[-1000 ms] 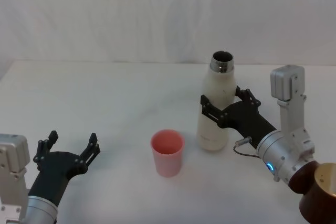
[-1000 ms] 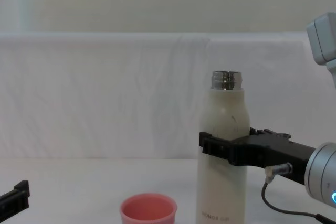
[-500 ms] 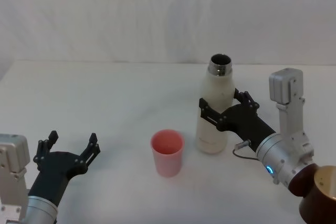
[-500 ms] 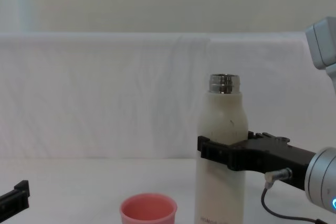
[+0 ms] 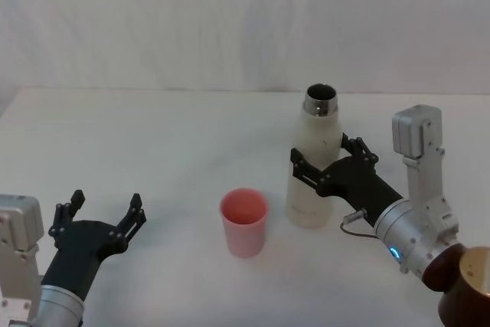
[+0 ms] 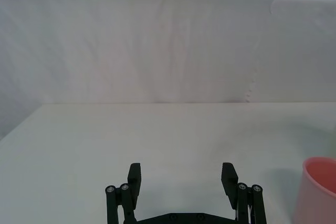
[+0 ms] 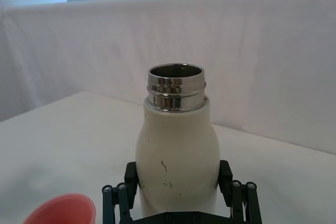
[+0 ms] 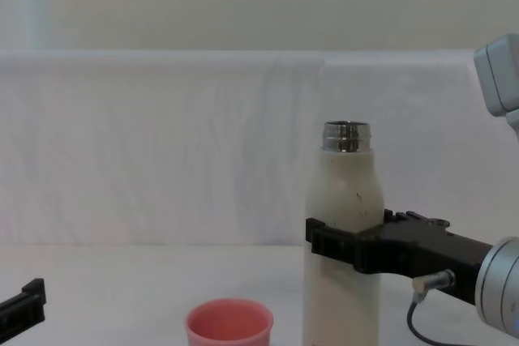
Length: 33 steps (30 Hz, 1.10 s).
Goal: Grasp the thermos with one hand and pour water into the cup lid.
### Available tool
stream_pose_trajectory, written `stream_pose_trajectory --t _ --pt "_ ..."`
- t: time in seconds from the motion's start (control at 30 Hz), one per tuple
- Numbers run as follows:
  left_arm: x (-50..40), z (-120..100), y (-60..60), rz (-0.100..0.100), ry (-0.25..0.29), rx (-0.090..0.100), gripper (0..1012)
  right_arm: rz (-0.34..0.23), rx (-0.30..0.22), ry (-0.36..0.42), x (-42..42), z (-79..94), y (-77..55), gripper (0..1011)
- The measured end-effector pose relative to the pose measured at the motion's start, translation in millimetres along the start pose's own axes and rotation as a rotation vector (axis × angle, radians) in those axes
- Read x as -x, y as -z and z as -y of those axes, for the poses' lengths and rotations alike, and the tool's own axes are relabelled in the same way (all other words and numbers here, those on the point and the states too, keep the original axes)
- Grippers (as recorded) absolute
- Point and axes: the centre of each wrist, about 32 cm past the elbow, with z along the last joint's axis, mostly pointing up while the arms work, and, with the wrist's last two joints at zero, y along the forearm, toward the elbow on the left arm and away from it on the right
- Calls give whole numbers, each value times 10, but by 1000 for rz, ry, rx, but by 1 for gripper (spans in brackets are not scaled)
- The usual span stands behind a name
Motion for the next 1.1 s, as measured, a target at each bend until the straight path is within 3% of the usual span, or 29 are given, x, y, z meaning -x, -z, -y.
stream_pose_trajectory --t 0.37,0.47,1.1 --pt "0 0 0 0 0 0 1001 2 -2 -3 0 0 -3 946" --pt "0 0 0 0 0 0 1001 3 -4 -3 0 -2 -9 1001" --pt "0 0 0 0 0 0 1001 2 -3 0 0 -4 -11 1000"
